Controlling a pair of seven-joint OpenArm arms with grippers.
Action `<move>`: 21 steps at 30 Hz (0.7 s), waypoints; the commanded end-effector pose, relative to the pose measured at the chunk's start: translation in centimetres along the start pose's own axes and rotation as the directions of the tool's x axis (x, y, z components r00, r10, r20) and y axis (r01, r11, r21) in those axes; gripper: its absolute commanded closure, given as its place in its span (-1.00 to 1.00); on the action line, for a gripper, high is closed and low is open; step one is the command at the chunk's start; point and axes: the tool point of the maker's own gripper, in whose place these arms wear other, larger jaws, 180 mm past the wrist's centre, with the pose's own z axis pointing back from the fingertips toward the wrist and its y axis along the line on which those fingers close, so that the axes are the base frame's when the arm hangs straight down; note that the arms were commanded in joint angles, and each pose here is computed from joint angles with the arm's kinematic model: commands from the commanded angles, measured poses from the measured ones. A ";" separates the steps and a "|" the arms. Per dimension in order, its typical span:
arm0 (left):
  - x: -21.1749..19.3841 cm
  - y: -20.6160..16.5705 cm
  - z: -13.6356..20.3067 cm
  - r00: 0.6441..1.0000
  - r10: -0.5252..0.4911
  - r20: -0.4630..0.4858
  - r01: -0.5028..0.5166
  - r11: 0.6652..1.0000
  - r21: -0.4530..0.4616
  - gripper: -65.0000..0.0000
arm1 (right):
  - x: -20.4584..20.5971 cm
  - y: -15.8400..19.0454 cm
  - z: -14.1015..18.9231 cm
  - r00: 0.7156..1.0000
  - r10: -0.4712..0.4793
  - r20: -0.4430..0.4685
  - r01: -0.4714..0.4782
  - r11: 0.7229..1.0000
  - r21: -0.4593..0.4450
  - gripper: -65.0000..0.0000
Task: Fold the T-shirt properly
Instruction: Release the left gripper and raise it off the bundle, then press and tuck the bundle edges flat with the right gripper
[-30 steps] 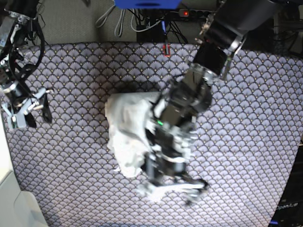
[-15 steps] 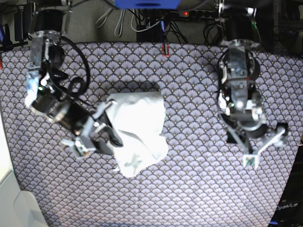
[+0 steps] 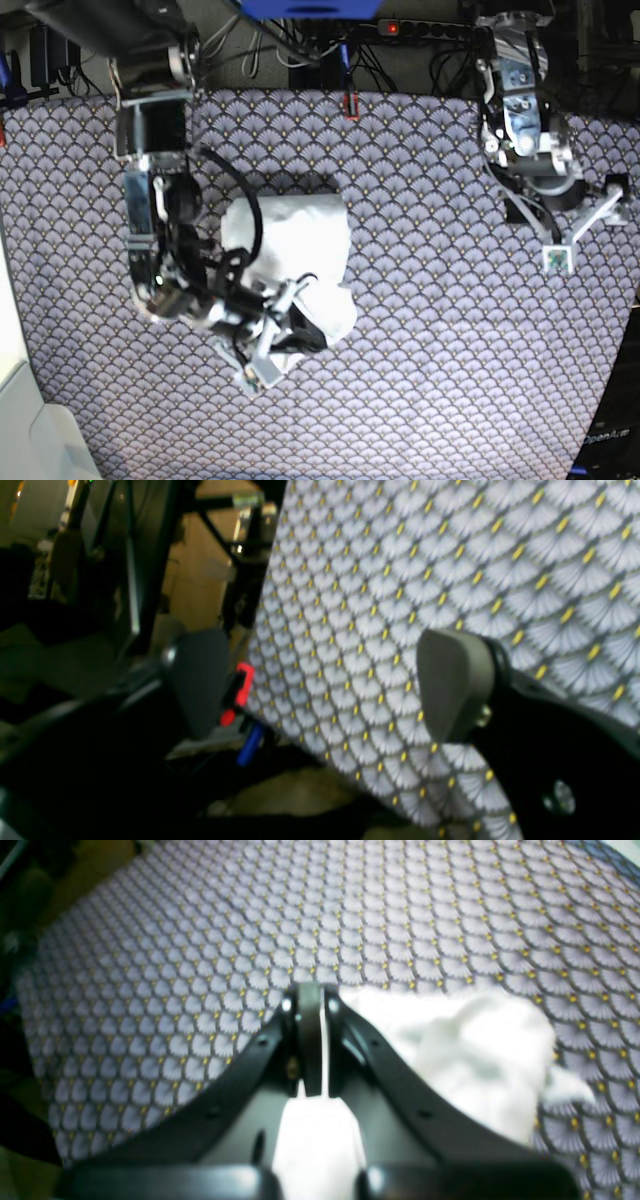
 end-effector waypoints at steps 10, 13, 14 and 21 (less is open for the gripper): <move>-1.7 2.1 0.1 1.000 0.003 -0.026 -0.001 0.998 0.057 -0.77 | -1.0 -4.5 -2.7 0.984 -0.167 0.062 0.167 0.986 -0.006 1.00; -1.6 2.0 0.1 1.000 0.002 -0.023 0.000 0.999 0.054 -0.77 | -2.2 -6.6 -2.3 0.974 -0.210 0.082 0.214 0.976 -0.038 1.00; -1.5 2.0 0.1 1.000 0.004 -0.021 -0.002 0.998 0.055 -0.77 | -2.6 -7.3 -2.2 0.971 -0.224 0.087 0.228 0.972 -0.049 1.00; -1.3 1.9 0.1 1.000 0.011 -0.017 -0.010 0.999 0.047 -0.77 | -4.4 -10.4 -1.5 0.946 -0.296 0.131 0.309 0.946 -0.101 1.00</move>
